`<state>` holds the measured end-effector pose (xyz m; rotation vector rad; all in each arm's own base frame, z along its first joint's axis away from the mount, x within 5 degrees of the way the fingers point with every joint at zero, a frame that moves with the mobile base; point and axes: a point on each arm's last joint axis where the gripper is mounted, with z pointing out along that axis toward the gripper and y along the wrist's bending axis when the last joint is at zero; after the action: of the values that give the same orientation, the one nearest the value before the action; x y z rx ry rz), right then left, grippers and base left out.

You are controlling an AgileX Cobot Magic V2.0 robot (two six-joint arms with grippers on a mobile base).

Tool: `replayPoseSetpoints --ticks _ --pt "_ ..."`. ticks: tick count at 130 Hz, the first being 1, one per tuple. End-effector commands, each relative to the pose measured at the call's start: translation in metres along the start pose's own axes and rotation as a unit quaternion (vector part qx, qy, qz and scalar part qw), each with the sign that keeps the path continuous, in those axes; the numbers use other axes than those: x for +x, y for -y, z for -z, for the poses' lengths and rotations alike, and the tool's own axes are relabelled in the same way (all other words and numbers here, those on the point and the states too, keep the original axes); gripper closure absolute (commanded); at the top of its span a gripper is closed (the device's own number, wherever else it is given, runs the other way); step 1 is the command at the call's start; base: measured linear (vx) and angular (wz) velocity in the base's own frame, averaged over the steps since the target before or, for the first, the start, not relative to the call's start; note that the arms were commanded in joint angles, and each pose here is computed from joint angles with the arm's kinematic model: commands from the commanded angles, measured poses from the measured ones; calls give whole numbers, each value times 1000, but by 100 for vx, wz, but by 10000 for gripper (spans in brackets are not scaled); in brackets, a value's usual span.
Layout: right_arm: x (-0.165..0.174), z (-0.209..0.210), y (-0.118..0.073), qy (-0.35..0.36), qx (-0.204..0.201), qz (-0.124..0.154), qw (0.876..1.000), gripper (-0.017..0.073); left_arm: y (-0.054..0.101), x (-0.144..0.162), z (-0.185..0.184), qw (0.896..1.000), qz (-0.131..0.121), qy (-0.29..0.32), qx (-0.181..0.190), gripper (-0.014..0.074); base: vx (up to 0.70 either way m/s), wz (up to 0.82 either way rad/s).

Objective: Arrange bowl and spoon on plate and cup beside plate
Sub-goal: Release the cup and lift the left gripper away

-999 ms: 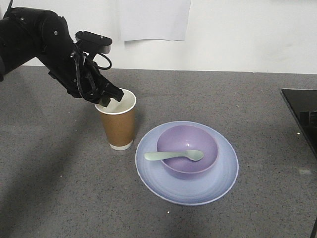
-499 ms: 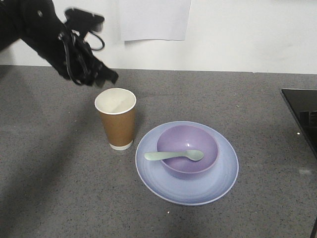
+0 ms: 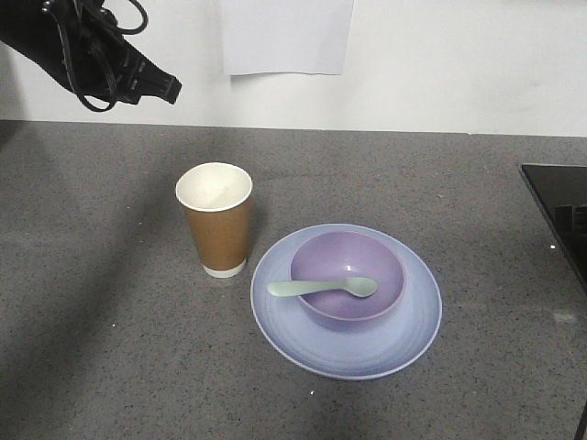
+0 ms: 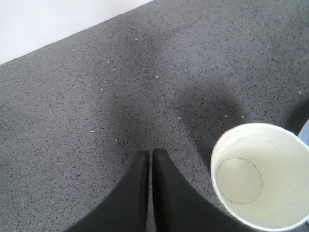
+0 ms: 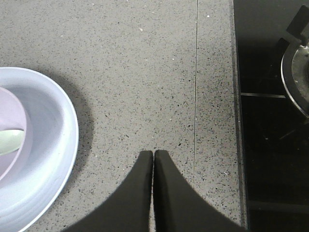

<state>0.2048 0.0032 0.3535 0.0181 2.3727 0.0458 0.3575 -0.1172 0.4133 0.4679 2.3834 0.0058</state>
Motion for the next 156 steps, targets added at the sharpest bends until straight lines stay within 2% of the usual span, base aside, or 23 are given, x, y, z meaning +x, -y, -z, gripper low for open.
replayPoseSetpoints --ticks 1,120,142,151,156 --pt "-11 11 1 49 3 4 999 568 -7 -12 32 997 9 77 -14 601 0 0" --pt "-11 11 1 49 3 4 999 568 -5 -11 30 997 9 72 -11 601 0 0" --pt "-11 11 1 49 3 4 999 568 -15 5 48 995 -13 85 -57 601 0 0" --pt "-11 11 1 49 3 4 999 568 -20 22 60 993 -12 99 -67 601 0 0" --pt "-11 11 1 49 3 4 999 568 -24 32 64 991 -1 117 -71 601 0 0"
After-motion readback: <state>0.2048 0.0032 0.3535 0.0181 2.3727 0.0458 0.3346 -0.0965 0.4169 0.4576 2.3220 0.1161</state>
